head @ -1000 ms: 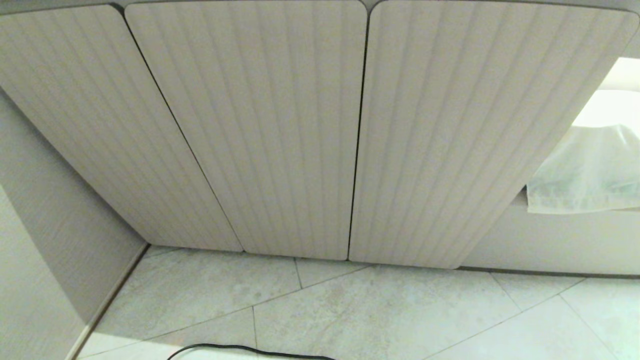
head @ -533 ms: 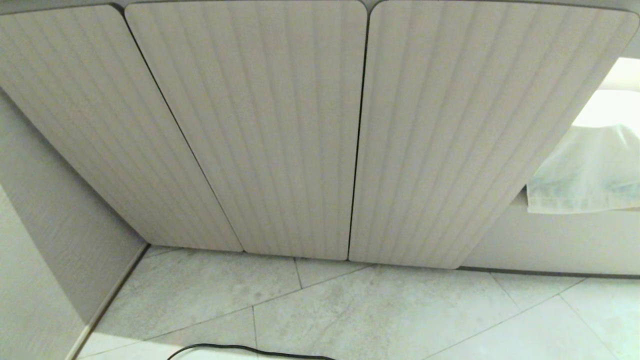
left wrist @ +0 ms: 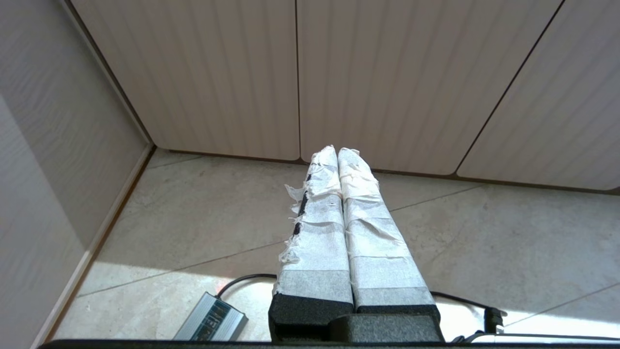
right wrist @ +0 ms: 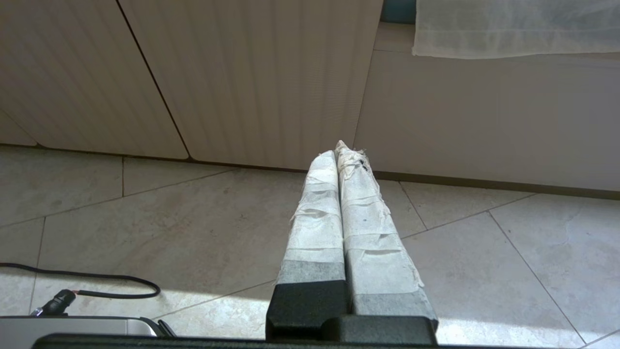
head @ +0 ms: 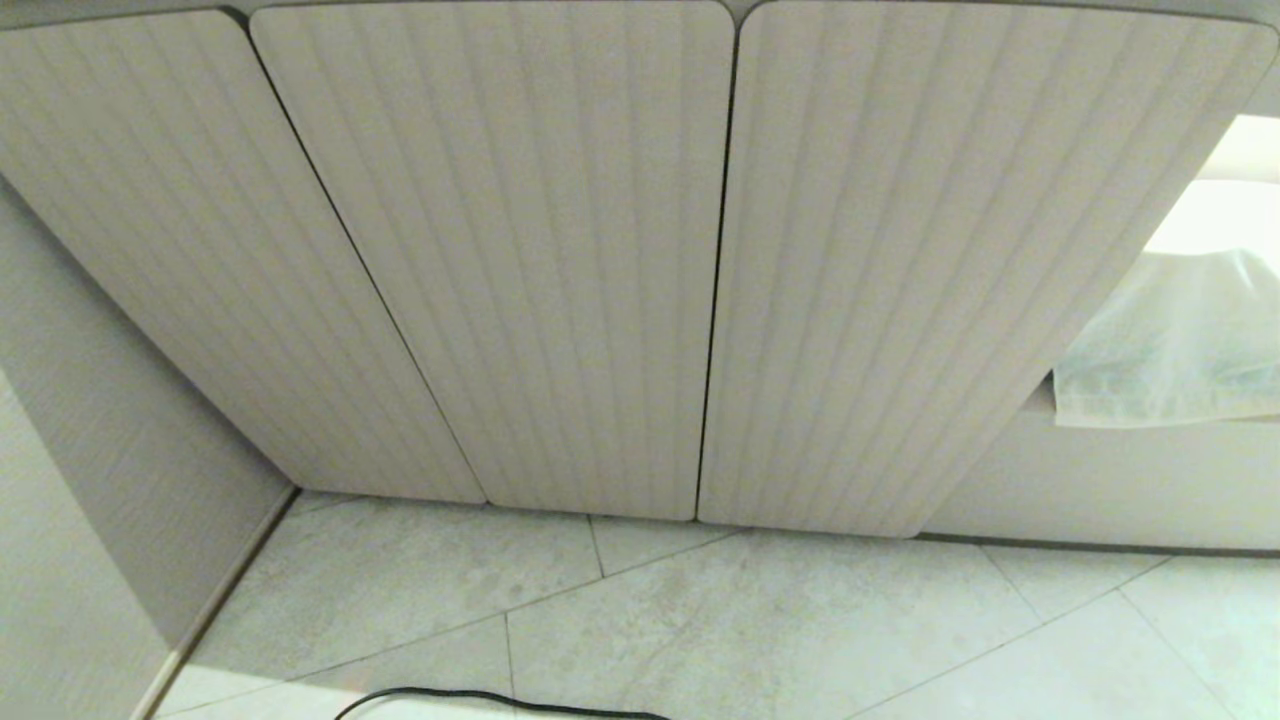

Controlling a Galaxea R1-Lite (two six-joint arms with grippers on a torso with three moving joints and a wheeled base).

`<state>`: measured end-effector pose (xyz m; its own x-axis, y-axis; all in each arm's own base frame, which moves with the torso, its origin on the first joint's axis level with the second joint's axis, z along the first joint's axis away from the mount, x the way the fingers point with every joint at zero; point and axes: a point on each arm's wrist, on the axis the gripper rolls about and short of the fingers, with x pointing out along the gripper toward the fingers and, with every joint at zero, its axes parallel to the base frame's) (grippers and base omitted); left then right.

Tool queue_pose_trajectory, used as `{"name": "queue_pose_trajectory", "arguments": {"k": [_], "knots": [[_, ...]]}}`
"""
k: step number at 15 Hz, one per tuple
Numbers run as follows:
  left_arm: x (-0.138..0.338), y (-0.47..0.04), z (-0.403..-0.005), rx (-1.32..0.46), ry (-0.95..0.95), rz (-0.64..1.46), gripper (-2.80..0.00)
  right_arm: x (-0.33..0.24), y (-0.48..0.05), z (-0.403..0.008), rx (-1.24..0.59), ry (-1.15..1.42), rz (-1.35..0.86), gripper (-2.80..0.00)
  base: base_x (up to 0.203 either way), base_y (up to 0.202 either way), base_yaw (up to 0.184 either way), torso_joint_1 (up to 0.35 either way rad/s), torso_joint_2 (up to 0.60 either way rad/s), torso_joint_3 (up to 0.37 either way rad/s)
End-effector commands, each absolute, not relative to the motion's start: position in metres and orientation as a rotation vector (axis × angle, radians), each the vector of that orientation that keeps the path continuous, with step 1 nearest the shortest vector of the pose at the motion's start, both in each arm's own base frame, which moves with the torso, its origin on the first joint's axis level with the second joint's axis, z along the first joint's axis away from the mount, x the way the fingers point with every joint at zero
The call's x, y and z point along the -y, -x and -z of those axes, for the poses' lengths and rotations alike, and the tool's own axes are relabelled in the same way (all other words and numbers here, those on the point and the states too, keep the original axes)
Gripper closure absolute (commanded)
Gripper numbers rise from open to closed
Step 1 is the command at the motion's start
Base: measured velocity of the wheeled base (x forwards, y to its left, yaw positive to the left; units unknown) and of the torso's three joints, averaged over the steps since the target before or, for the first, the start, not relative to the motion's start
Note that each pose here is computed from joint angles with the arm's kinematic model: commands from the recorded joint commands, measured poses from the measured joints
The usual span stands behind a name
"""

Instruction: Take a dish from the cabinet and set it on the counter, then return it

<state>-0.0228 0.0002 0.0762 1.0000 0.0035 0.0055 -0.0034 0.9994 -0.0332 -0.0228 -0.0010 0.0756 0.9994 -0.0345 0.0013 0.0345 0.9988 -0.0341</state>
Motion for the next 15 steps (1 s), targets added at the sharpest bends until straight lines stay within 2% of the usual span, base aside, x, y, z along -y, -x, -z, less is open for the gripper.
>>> {"name": "queue_pose_trajectory", "arguments": {"k": [1,15], "knots": [[-0.0001,0.0229,-0.0764,0.006,0.034,-0.003,0.00,0.0011,0.0228,-0.0756,0.001,0.034,0.035,0.00,0.000,0.000,0.000,0.000,0.00,0.000],[-0.0001,0.0228,-0.0761,0.006,0.034,-0.003,0.00,0.0011,0.0228,-0.0755,0.000,-0.006,0.037,0.00,0.000,0.000,0.000,0.000,0.00,0.000]]}}
